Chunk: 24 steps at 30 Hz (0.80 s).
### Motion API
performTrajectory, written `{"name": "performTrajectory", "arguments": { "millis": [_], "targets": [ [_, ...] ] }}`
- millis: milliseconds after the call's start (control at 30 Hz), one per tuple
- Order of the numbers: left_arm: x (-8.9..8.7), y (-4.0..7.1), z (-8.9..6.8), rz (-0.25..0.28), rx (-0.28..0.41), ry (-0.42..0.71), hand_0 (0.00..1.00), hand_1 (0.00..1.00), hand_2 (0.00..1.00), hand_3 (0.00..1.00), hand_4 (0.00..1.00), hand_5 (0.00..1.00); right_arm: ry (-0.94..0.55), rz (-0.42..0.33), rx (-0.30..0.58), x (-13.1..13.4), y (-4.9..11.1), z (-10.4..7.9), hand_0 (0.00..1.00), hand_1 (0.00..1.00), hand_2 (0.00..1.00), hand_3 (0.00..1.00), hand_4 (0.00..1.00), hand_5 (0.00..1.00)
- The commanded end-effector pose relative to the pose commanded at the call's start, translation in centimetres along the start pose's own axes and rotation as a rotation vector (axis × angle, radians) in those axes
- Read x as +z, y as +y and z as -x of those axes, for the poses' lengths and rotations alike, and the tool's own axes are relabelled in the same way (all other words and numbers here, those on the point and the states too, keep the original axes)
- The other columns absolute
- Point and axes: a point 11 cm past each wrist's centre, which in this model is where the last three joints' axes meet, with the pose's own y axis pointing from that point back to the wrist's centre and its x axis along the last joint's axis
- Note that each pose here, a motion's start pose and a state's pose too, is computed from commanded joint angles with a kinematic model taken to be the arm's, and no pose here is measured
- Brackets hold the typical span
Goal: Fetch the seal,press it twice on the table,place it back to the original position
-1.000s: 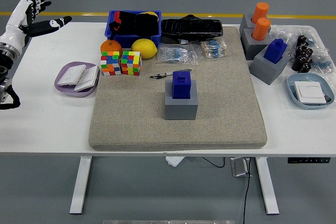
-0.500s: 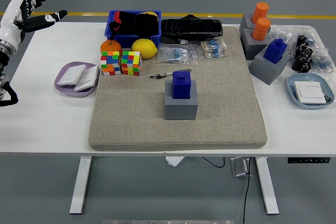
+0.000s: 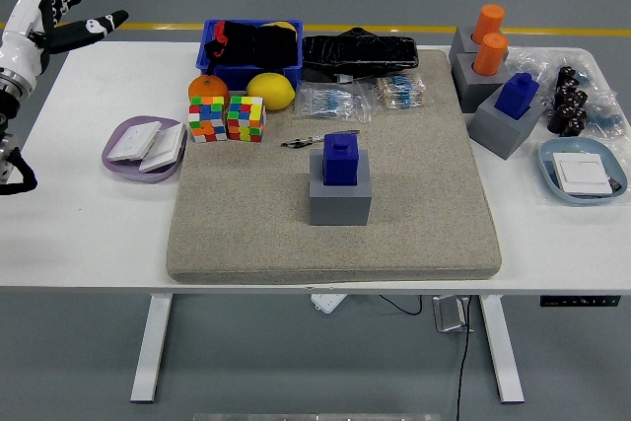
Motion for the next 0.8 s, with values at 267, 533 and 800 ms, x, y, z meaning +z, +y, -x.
{"name": "performTrajectory", "arguments": {
  "millis": [267, 533, 800],
  "targets": [
    [0.09, 0.04, -0.29, 0.003, 0.005, -0.002, 0.899, 0.876, 0.884, 0.906, 0.906, 0.176, 0.01, 0.004, 0.002, 0.07, 0.02, -0.1, 0.852, 0.776, 0.777, 0.75, 0.831, 0.525],
    [0.16, 0.01, -0.29, 0.005, 0.004, -0.003, 0.899, 0.874, 0.884, 0.905, 0.905, 0.175, 0.015, 0.005, 0.003, 0.09, 0.02, -0.1, 0.852, 0.776, 0.776, 0.75, 0.827, 0.524],
    [0.29, -0.02, -0.28, 0.008, 0.003, -0.004, 0.899, 0.873, 0.884, 0.905, 0.903, 0.175, 0.021, 0.009, 0.001, 0.26, 0.0, -0.02, 0.852, 0.775, 0.777, 0.749, 0.825, 0.523]
  ]
}}
